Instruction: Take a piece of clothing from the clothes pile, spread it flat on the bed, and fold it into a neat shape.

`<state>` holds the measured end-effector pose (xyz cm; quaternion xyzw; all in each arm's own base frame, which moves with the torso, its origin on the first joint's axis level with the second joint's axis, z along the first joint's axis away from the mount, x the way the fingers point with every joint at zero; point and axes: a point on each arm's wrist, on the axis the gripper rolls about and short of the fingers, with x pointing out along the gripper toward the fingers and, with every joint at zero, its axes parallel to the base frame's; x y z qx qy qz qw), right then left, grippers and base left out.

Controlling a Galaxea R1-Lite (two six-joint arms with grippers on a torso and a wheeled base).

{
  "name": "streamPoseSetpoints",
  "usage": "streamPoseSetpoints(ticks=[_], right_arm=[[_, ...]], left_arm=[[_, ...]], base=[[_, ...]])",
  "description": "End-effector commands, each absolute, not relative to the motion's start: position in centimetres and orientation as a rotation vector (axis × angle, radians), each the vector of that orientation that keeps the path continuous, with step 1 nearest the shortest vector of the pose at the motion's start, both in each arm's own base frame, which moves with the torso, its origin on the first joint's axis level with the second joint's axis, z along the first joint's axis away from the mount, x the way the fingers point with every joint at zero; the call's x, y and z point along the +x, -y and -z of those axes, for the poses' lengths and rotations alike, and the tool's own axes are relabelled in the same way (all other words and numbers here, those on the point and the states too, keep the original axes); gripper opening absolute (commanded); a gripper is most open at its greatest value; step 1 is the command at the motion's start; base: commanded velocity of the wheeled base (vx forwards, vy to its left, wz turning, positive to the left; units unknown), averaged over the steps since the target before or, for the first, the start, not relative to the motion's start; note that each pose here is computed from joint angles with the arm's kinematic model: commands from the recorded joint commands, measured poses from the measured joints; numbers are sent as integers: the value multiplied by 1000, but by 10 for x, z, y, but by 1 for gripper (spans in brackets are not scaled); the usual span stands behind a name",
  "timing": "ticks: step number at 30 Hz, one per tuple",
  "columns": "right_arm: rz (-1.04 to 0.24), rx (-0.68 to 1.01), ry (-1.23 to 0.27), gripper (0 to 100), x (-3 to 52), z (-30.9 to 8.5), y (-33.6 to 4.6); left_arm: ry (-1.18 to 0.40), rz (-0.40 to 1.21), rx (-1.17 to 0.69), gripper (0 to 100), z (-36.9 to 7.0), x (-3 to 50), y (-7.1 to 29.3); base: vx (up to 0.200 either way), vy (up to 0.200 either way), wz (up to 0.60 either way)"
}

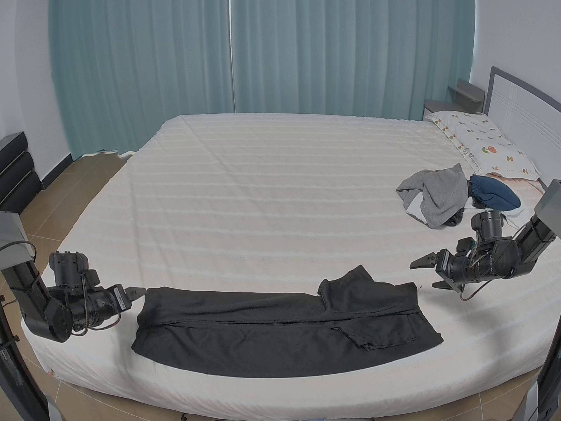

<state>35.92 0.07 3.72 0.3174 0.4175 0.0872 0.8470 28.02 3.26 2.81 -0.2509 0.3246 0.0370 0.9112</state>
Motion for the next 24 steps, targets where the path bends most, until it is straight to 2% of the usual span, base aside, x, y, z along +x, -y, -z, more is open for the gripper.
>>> streamPoseSetpoints(ticks=[1,4,9,19,20,24], right_arm=[[-211,700,-905,100,371,-29,-21],[-217,715,-919,100,376,-23,-29],[-195,738,-931,100,381,-16,-28],[-131,769,-947,100,371,-13,-13],[-125,771,-945,100,371,-13,-11],[-89,770,-942,100,368,-14,-5]], left_arm=[[-698,-79,-637,100,-27,317,-23],[-723,-84,-701,100,-16,333,-13],[-755,-104,-706,100,6,348,-13],[-791,-132,-702,100,23,351,-13],[-791,-132,-702,0,23,351,-13],[-783,-161,-693,0,24,351,-14]], base=[[0,0,0],[0,0,0],[0,0,0],[0,0,0],[0,0,0],[0,0,0]])
